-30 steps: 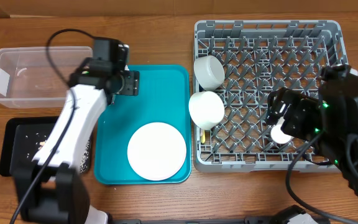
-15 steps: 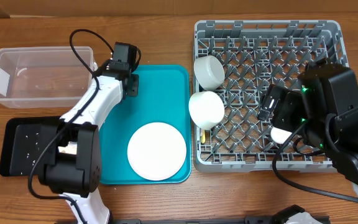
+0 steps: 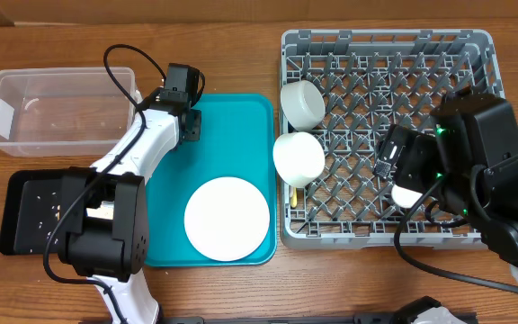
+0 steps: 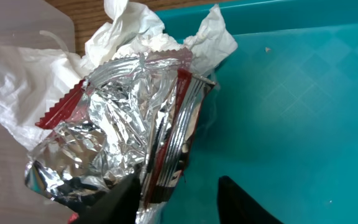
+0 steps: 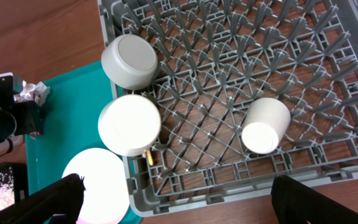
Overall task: Sort waste into correct bins and load items into the dishwasher rack
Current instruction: 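Carry the foil wrapper with the left gripper into the clear plastic bin and release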
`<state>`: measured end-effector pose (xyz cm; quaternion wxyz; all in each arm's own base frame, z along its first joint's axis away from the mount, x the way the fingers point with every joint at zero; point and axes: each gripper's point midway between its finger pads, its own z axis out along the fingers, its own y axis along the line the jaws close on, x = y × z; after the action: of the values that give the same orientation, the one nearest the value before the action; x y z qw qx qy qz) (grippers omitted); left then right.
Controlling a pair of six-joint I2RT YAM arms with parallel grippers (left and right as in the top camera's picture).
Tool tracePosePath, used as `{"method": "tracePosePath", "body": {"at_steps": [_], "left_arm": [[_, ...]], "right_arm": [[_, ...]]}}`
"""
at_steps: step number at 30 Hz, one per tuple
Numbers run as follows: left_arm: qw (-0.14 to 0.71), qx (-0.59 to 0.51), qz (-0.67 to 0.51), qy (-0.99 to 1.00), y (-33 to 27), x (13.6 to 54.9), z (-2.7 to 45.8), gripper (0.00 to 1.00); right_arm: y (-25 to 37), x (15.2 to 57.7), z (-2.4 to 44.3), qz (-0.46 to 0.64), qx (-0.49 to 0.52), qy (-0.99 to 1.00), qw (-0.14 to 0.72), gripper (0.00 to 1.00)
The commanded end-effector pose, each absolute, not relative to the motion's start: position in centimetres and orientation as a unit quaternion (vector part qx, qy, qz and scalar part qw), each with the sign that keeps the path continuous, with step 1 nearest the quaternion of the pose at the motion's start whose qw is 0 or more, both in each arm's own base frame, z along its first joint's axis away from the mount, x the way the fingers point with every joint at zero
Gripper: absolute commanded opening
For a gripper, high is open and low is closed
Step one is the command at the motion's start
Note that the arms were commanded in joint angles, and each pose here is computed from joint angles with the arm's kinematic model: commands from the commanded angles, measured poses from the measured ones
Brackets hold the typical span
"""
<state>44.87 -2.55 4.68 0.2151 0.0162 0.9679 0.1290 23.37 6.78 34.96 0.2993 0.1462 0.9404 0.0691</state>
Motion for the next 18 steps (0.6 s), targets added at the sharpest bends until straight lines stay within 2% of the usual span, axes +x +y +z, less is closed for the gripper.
{"method": "tracePosePath", "body": {"at_steps": [1,14,18], "left_arm": [[0.213,0.014,0.134,0.968,-2.0,45.2,4.3,0.46],[0.224,0.006,0.152,0.963,-1.2,45.6,4.6,0.35],[0.216,0.009,0.152,0.964,-1.3,45.5,3.8,0.38]], "right_arm": [[6.7,23.2,35.1,0.069,0.144,0.94,0.301,1.0],[6.6,23.0,35.0,0.067,0.144,0.941,0.298,1.0],[6.6,23.0,35.0,0.067,0.144,0.941,0.298,1.0]]}}
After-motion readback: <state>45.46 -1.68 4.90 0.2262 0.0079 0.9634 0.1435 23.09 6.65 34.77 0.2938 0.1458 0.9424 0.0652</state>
